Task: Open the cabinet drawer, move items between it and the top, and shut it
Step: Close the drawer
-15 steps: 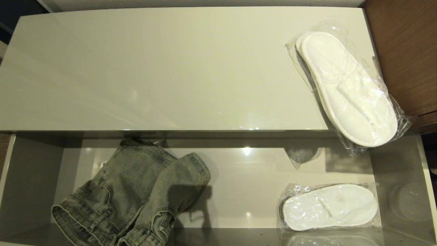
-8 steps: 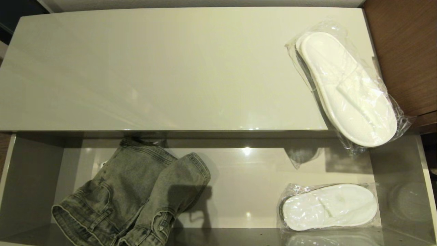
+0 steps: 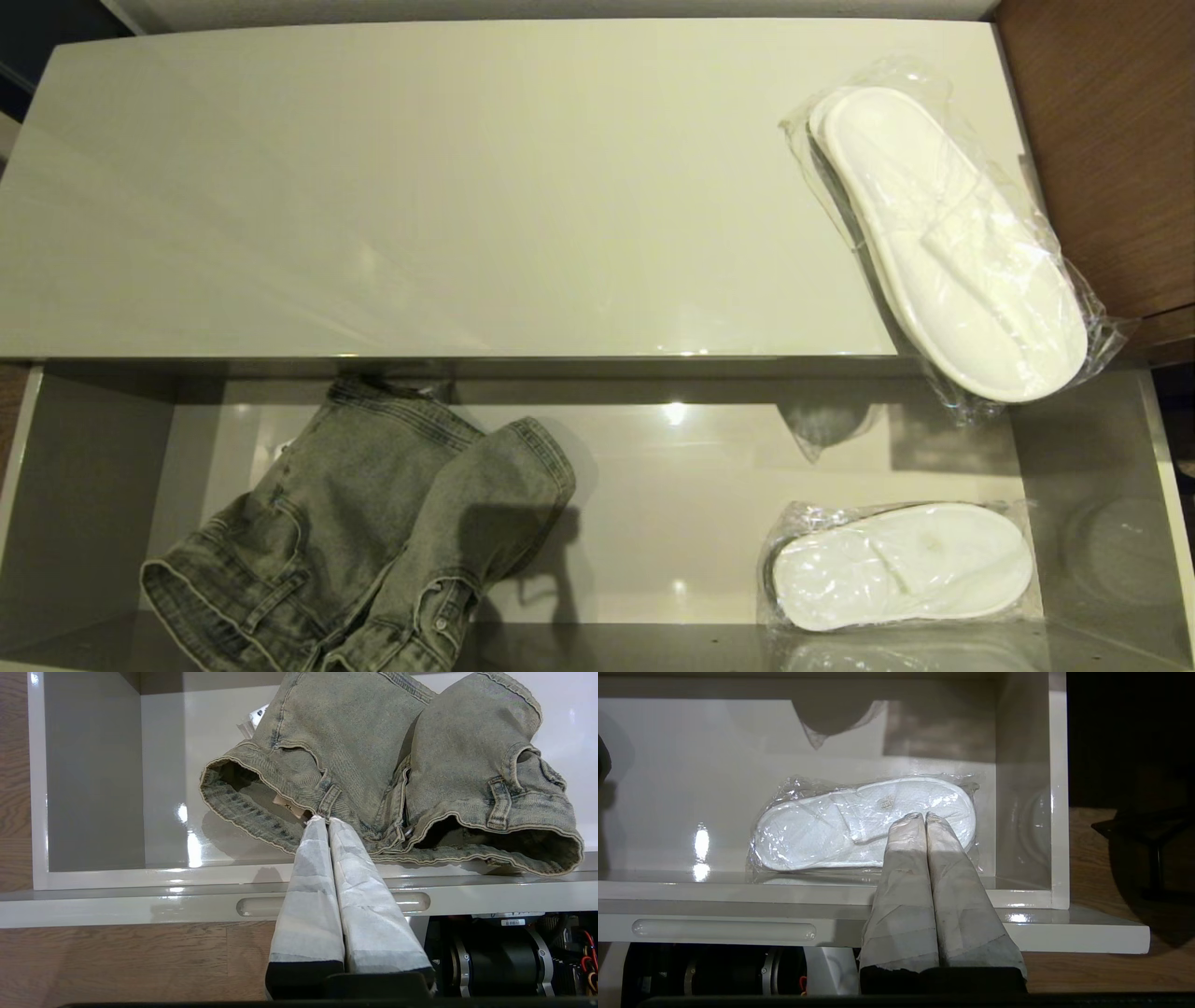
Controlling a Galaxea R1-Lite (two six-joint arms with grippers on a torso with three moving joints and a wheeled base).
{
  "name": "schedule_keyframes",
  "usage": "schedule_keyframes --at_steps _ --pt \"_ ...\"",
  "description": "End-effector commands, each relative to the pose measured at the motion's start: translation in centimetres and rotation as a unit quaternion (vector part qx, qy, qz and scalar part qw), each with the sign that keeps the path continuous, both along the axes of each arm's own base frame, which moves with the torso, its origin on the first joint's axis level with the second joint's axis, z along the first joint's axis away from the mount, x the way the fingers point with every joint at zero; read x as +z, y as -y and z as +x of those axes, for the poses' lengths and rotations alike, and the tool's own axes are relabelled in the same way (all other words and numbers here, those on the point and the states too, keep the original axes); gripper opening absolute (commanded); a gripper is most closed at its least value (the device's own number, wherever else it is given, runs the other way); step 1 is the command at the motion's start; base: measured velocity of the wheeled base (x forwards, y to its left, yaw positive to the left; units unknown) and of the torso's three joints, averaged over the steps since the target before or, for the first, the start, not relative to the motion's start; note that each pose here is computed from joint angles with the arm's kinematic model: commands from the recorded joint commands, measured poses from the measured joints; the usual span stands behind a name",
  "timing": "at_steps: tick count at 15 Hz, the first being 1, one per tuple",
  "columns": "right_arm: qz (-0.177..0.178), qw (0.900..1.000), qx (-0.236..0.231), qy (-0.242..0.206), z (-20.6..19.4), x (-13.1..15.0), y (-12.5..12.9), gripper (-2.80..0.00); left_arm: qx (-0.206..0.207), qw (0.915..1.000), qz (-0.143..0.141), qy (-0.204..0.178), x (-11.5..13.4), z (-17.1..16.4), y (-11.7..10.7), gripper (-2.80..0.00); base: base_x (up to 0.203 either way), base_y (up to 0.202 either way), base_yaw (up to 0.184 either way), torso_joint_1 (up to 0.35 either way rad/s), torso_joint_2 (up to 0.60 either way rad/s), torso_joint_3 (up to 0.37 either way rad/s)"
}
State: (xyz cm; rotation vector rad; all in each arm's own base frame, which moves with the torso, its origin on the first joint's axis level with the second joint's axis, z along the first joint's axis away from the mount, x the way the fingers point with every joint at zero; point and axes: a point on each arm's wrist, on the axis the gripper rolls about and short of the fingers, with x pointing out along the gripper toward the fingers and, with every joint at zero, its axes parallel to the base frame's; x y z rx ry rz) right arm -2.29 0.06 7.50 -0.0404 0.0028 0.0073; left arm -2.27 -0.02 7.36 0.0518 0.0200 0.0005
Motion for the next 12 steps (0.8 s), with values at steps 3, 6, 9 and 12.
schedule_keyframes --at_steps 3,6,9,12 --pt "0.000 1.000 0.000 -0.002 0.02 -0.04 0.00 -2.80 -0.001 1.0000 0.000 0.000 0.00 0.00 0.00 -2.80 0.000 0.000 0.000 0.000 0.00 0.000" --pt "0.000 1.000 0.000 -0.002 0.02 -0.04 0.00 -2.80 0.000 1.0000 0.000 0.000 0.00 0.00 0.00 -2.80 0.000 0.000 0.000 0.000 0.00 0.000" --pt "0.000 1.000 0.000 -0.002 0.02 -0.04 0.00 -2.80 0.000 1.0000 0.000 0.000 0.00 0.00 0.00 -2.80 0.000 0.000 0.000 0.000 0.00 0.000" --pt "0.000 1.000 0.000 -0.002 0.02 -0.04 0.00 -2.80 -0.001 1.0000 0.000 0.000 0.00 0.00 0.00 -2.80 0.000 0.000 0.000 0.000 0.00 0.000"
